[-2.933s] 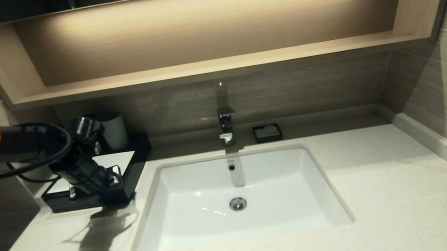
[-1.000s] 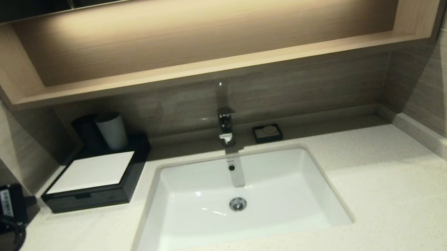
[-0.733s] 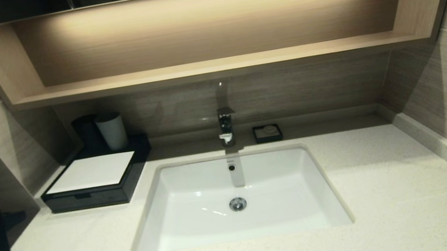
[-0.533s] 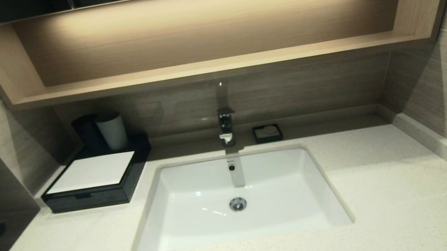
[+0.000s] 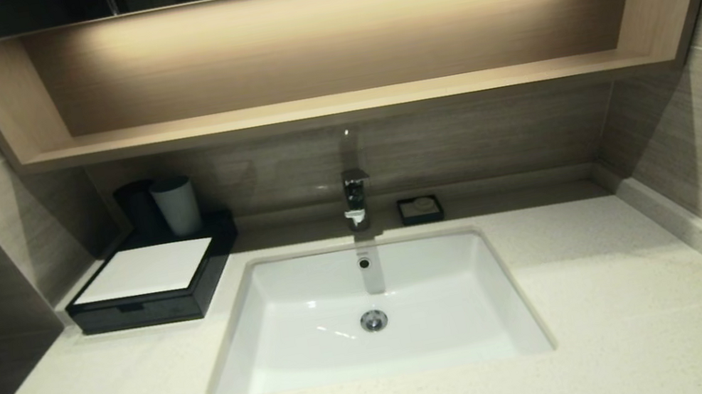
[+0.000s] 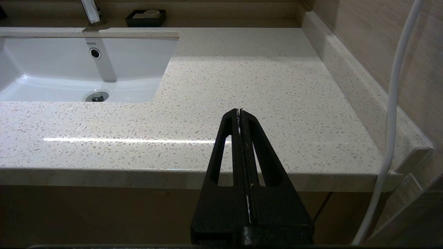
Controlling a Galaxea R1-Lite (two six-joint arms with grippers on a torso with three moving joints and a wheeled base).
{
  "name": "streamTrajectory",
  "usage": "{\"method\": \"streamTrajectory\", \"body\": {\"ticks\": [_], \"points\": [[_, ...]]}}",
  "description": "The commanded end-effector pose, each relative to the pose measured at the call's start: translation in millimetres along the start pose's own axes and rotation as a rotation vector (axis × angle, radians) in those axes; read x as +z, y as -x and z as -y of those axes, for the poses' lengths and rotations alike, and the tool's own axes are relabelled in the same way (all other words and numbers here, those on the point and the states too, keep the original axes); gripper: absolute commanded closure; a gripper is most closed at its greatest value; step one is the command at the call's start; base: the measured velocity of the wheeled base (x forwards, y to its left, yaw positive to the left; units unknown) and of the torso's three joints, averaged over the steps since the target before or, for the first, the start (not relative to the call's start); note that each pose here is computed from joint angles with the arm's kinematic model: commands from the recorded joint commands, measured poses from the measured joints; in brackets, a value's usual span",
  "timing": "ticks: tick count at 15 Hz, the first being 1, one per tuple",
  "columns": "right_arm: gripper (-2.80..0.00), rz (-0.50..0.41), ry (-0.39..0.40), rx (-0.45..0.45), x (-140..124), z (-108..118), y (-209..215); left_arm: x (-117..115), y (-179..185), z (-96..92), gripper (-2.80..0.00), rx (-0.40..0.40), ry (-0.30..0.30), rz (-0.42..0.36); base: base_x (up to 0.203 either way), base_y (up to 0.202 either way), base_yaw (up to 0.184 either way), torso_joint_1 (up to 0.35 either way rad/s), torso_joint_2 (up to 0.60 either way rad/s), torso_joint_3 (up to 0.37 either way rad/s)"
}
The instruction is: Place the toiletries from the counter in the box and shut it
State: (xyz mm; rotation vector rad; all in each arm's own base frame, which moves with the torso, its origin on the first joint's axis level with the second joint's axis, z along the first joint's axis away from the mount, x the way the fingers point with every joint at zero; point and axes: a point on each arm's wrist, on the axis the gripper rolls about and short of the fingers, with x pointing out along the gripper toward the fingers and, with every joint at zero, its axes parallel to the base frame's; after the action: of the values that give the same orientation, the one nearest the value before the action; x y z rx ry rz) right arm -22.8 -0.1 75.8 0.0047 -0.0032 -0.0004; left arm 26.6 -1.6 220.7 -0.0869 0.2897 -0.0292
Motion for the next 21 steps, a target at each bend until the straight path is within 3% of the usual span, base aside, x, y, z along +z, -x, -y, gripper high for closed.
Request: {"method": "streamTrajectory", "body": {"ticks": [1, 4, 7, 11, 21], "points": [[0.0, -0.001, 0.0, 0.0, 0, 0, 0, -14, 2, -2.5, 0.0, 0.03, 0.005, 0.001, 0.0, 0.0, 0.0, 0.0, 0.0, 0.0], [0.0, -0.001, 0.0, 0.0, 0, 0, 0, -28, 7, -4.7, 0.0, 0.072, 0.014, 0.021, 0.0, 0.0, 0.0, 0.0, 0.0, 0.0], [0.0, -0.002, 0.0, 0.0, 0, 0, 0, -44, 13, -6.0, 0.0, 0.064, 0.002, 0.046, 0.0, 0.0, 0.0, 0.0, 0.0, 0.0], [0.0, 0.0, 0.0, 0.0, 0, 0, 0, -67, 21, -7.9, 0.0, 0.056, -0.051, 0.122, 0.0, 0.0, 0.0, 0.0, 0.0, 0.0], [0.0, -0.002, 0.0, 0.0, 0, 0, 0, -75, 38, -7.4, 0.0, 0.072, -0.047, 0.354, 0.0, 0.0, 0.0, 0.0, 0.0, 0.0]]}}
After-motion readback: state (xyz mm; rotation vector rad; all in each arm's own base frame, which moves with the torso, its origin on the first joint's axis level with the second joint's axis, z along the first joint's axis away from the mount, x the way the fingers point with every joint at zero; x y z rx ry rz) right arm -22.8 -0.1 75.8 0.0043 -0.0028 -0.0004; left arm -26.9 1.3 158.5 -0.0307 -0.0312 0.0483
